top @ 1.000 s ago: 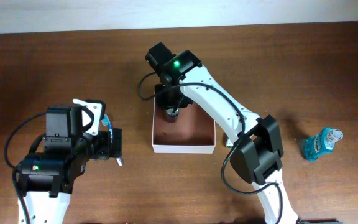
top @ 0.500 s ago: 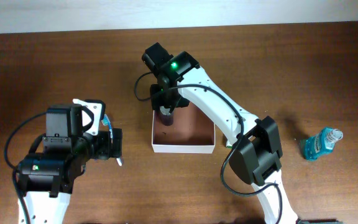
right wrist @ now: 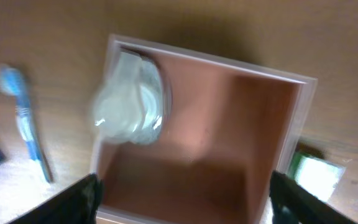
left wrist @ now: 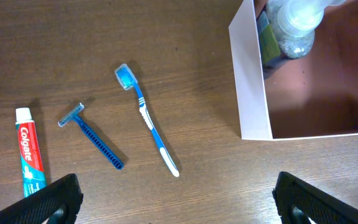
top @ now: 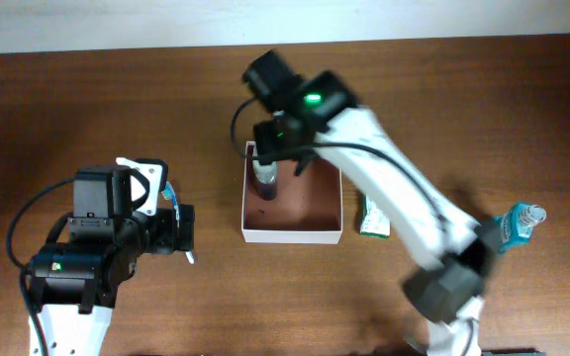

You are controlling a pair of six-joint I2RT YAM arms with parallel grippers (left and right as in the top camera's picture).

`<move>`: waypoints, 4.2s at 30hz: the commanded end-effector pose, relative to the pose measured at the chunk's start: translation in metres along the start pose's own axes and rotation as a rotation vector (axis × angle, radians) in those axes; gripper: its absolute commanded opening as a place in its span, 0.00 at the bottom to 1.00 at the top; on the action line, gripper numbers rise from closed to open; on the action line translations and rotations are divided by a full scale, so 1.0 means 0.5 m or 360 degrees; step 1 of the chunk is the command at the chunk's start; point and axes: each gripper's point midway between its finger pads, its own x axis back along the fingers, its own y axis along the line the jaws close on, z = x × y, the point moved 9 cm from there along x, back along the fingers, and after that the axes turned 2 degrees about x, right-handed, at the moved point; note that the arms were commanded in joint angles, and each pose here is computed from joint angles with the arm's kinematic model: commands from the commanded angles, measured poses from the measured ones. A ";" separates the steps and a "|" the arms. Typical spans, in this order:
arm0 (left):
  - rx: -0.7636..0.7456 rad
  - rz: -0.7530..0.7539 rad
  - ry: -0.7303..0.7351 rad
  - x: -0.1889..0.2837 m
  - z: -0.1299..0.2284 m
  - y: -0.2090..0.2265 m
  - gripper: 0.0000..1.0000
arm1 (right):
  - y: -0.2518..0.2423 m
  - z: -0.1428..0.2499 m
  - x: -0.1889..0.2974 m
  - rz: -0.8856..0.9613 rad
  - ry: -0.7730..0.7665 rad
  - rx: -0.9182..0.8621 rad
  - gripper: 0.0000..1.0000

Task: Pack container
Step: 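Carry the pump bottle into the box and release it, then move the right gripper to the blue mouthwash bottle and grasp it, then lift the mouthwash bottle into the box beside the pump bottle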

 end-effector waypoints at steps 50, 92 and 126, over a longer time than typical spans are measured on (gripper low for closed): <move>0.0014 0.0013 -0.0023 0.013 -0.006 -0.001 0.99 | -0.755 0.341 -0.051 0.0447 0.0512 -0.1188 0.67; 0.0014 0.0013 -0.0022 0.013 -0.006 -0.001 0.99 | -0.740 0.316 -0.032 0.0297 0.0441 -0.1255 0.04; 0.0015 0.0014 -0.0020 0.013 -0.006 -0.001 0.99 | -0.088 0.008 0.051 -0.0097 0.0032 -0.0087 0.04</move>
